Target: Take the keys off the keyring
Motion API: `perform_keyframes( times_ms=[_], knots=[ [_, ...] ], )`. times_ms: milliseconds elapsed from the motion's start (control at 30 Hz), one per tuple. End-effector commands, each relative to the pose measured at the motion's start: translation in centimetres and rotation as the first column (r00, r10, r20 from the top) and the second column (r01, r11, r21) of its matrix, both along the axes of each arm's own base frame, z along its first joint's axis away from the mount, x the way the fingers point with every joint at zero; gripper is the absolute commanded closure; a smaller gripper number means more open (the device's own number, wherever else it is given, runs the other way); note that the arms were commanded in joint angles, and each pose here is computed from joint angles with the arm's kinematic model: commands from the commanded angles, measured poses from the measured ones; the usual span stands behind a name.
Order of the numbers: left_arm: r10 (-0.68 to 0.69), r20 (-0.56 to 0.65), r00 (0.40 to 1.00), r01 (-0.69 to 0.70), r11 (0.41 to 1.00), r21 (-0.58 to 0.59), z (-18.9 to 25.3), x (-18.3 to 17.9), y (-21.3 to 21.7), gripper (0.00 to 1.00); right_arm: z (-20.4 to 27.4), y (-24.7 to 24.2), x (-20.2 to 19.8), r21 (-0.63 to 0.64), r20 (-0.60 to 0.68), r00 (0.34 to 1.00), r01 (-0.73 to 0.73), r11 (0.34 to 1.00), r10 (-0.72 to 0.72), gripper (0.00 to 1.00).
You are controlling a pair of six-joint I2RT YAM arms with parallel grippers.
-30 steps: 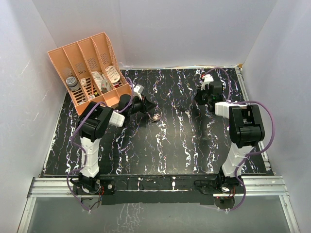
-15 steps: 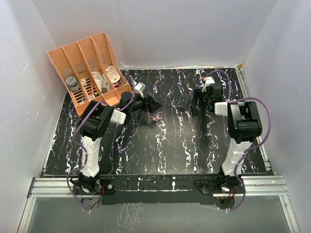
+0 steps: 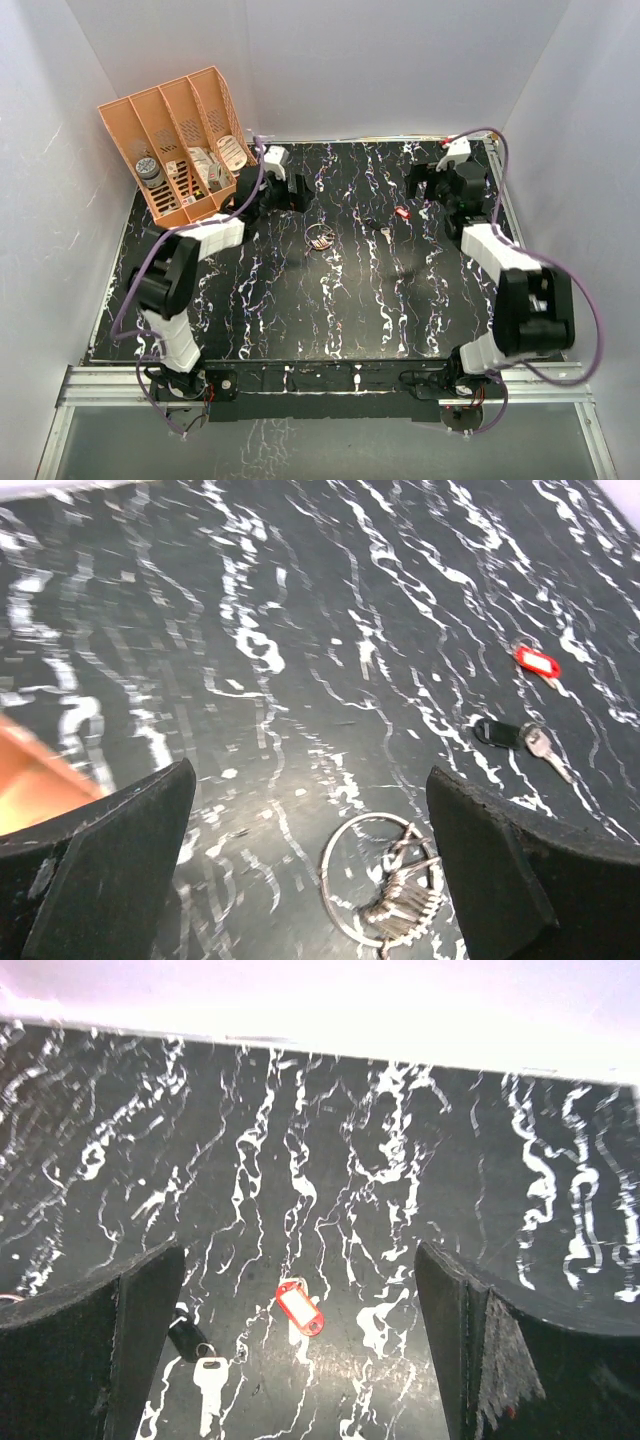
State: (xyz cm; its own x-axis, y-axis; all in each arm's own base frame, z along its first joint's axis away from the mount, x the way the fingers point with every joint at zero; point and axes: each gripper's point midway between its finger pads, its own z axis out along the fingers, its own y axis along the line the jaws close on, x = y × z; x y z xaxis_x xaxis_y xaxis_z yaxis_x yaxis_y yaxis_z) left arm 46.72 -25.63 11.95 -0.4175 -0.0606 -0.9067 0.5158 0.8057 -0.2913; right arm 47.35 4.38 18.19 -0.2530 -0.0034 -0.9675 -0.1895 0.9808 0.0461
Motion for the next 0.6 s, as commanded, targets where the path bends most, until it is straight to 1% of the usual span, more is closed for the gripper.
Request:
perform_keyframes(
  times_ms=[0, 133, 333, 433, 567],
  knots=[
    [0.179, 0.086, 0.980, -0.193, 0.963, 0.189, 3.9, -1.0, 5.7, 0.01, 6.0, -1.8, -2.3, 0.013, 0.183, 0.978, 0.095, 0.995, -0.095, 0.02],
    [0.256, 0.106, 0.961, -0.277, 0.917, 0.287, 4.5, -2.6, 8.7, 0.01, 7.5, -2.6, -4.9, 0.031, 0.230, 0.963, 0.141, 0.990, -0.144, 0.02],
    [0.382, 0.133, 0.915, -0.403, 0.835, 0.375, 5.1, -4.5, 11.4, 0.01, 8.4, -3.5, -7.7, 0.046, 0.284, 0.940, 0.182, 0.982, -0.188, 0.02],
    [0.387, 0.155, 0.909, -0.417, 0.827, 0.378, 5.6, -5.3, 11.8, 0.01, 9.3, -3.6, -8.3, 0.047, 0.303, 0.933, 0.188, 0.981, -0.193, 0.02],
    [0.387, 0.158, 0.908, -0.418, 0.837, 0.352, 6.2, -6.2, 11.9, 0.01, 9.9, -3.8, -9.2, 0.045, 0.316, 0.927, 0.198, 0.979, -0.202, 0.02]
  ],
)
